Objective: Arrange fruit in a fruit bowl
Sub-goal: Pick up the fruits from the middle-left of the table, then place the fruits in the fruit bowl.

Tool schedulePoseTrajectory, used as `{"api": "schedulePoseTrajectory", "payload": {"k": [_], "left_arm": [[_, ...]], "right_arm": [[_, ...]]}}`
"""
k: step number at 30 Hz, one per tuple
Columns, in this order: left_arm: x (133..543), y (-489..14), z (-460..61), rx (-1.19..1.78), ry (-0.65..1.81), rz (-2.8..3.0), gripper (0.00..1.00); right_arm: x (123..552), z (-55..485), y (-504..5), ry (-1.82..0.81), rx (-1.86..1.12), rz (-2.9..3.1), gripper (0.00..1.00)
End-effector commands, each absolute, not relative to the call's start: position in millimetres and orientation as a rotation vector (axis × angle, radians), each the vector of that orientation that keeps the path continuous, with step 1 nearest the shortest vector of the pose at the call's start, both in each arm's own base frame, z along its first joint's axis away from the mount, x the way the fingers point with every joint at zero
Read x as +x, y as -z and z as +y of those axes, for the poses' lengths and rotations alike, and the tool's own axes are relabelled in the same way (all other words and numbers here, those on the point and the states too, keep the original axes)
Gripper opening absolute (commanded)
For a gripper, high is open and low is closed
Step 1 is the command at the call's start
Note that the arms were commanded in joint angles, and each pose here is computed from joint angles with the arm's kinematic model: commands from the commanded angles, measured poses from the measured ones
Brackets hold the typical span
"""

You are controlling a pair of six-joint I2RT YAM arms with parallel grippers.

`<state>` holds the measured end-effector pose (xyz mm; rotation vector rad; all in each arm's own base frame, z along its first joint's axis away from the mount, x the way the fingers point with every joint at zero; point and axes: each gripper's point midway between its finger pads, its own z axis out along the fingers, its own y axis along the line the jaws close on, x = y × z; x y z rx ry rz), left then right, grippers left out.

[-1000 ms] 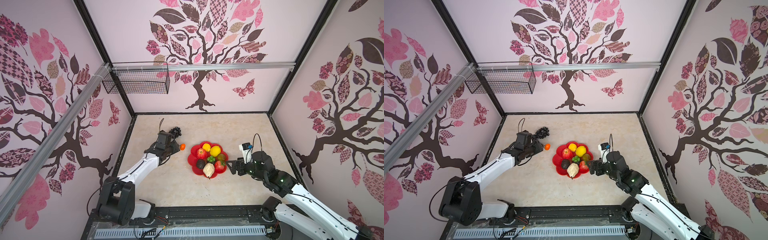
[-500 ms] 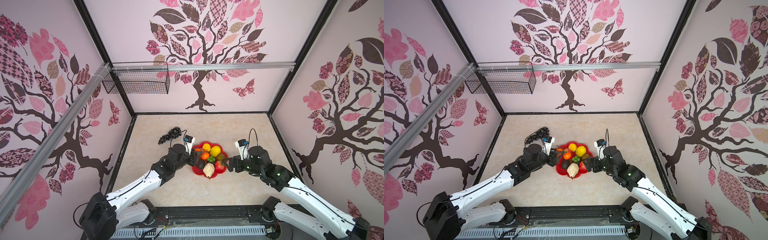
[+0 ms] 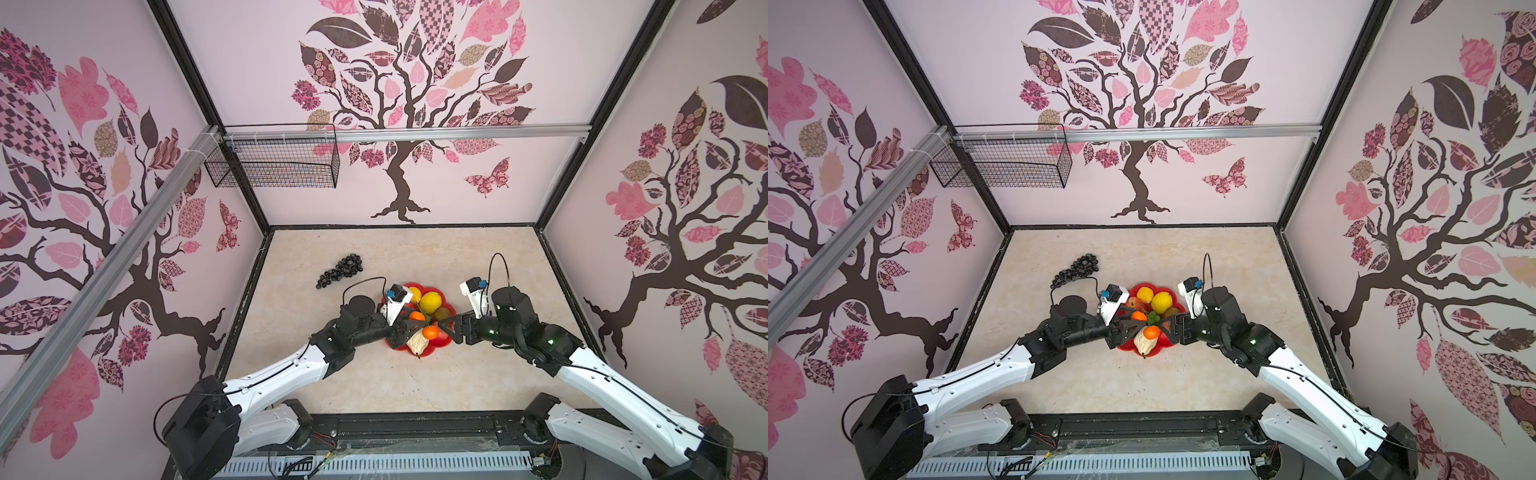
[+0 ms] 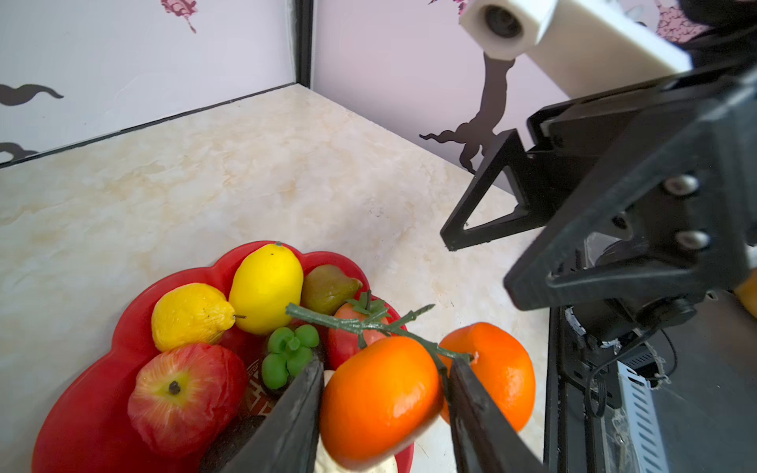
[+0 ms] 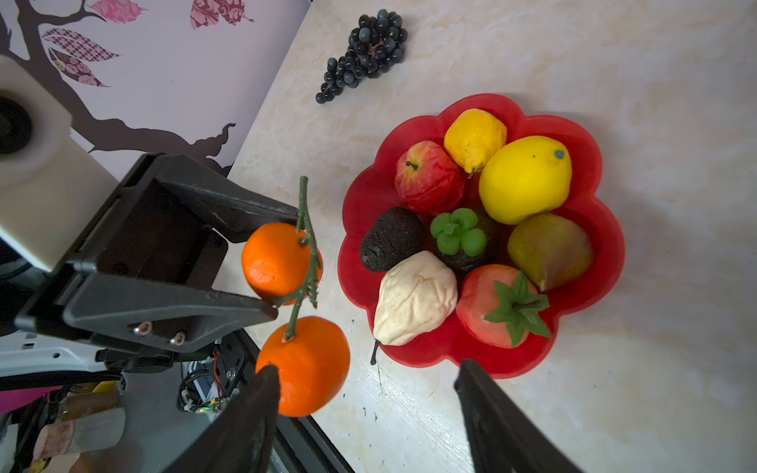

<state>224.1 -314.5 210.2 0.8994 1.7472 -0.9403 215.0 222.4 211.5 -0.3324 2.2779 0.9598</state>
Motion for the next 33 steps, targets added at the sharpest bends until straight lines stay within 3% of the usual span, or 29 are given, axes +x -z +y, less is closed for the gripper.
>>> {"api": "schedulePoseTrajectory", "payload": {"k": [1, 33], "left_arm": [[210, -200, -320, 0.984, 0.970, 1.714, 0.50], [190, -194, -342, 1.084, 0.985, 1.688, 0.50]], "right_arm": [[214, 232, -232, -1.032, -0.364, 2.230, 0.66], [230, 264, -213, -1.160, -0.321, 2.300, 0.34]]}}
